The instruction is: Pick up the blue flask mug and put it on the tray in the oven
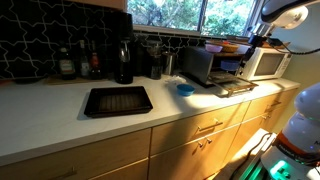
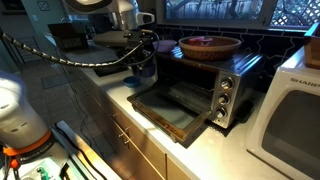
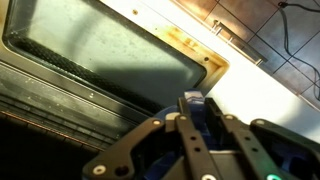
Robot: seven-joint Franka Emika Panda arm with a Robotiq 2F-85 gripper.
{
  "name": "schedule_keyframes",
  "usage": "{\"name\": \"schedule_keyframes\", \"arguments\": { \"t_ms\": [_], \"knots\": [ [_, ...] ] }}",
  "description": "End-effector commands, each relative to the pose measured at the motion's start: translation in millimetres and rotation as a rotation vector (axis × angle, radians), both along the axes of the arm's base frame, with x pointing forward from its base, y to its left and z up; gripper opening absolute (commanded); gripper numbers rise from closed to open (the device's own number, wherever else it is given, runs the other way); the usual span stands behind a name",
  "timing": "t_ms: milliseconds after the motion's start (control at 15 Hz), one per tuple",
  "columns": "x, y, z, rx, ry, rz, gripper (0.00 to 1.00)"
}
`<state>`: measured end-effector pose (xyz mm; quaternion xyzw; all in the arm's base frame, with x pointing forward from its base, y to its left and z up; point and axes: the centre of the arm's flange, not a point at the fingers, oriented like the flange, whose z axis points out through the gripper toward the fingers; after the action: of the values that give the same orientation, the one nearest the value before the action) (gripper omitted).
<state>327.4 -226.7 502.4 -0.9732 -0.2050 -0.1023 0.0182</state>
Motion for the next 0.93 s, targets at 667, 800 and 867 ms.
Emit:
{"name": "schedule_keyframes", "arguments": {
  "t_ms": [667,800,867],
  "knots": [
    [38,-37,-15,0.02,-0.073,-0.356,0.05],
    [44,-39,-15,0.011,-0.085,-0.386,0.05],
    [48,-40,-14,0.005,-0.088,-0.4,0.05]
  ]
}}
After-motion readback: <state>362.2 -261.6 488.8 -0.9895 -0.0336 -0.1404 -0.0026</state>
